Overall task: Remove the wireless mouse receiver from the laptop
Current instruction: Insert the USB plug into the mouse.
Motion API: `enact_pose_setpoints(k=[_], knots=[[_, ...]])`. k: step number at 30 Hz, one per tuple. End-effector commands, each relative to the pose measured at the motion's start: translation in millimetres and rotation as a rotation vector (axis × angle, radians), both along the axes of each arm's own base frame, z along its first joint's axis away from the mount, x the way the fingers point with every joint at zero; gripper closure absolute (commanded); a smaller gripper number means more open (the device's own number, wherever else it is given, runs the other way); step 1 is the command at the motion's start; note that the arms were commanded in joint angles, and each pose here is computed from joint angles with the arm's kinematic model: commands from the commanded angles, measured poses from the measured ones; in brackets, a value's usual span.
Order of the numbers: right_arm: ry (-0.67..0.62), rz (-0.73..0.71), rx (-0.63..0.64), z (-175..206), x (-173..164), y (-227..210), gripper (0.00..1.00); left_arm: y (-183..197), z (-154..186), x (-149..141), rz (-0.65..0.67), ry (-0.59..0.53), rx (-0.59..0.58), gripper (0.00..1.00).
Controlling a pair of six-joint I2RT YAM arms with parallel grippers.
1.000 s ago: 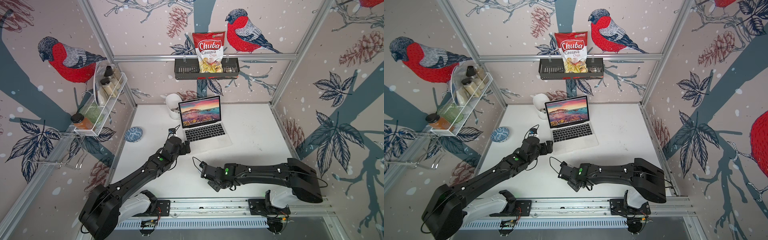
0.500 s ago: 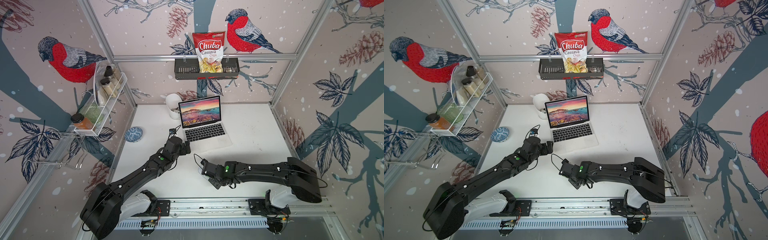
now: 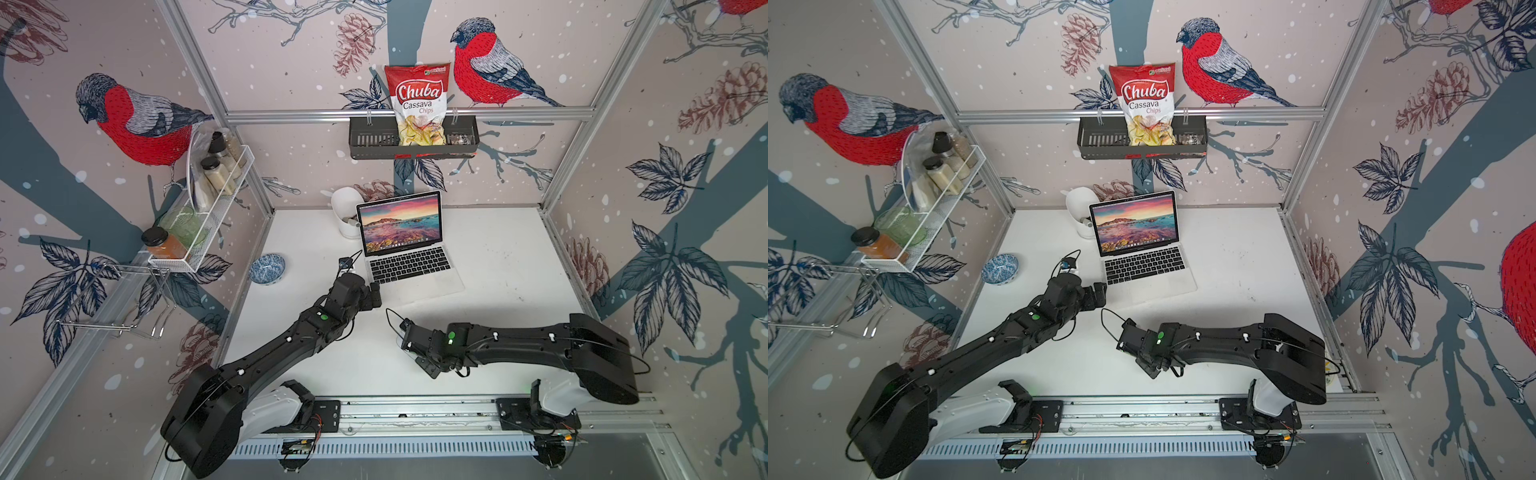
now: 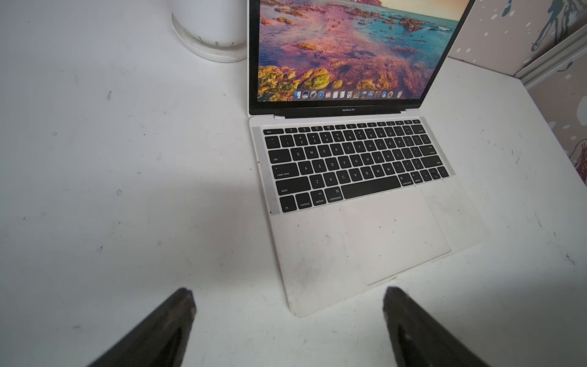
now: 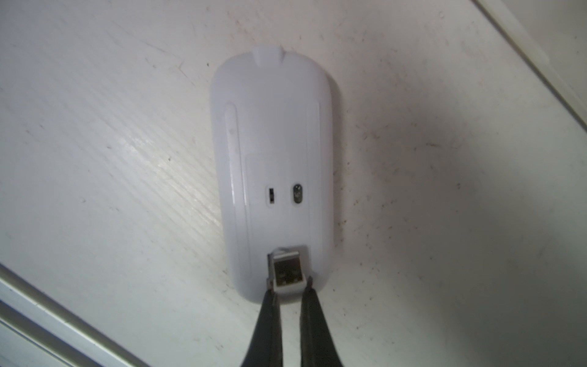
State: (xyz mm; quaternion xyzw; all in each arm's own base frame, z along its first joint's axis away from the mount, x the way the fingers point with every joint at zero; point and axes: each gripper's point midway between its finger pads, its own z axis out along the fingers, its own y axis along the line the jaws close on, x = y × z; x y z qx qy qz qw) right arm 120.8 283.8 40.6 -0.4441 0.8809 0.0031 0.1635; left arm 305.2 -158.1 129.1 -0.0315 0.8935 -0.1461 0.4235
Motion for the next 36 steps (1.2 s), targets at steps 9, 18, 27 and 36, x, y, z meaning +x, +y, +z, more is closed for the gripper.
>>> enact_pose_setpoints(k=[9, 18, 27, 36], knots=[[0.000, -0.007, -0.025, -1.7, -0.1, -3.8, 1.00, -5.4, 11.8, 6.7, -0.009, -0.047, -0.022, 0.03], [-0.003, -0.009, -0.038, -3.0, 1.0, -4.4, 1.00, -5.1, 11.8, 6.7, -0.008, -0.048, -0.021, 0.03], [-0.005, -0.007, -0.053, -5.2, 1.2, -5.3, 1.00, -5.2, 10.4, 6.8, -0.008, -0.046, -0.019, 0.03], [-0.013, -0.007, -0.061, -5.0, 2.7, -5.9, 0.85, -4.8, 10.7, 7.3, -0.007, -0.047, -0.016, 0.03]])
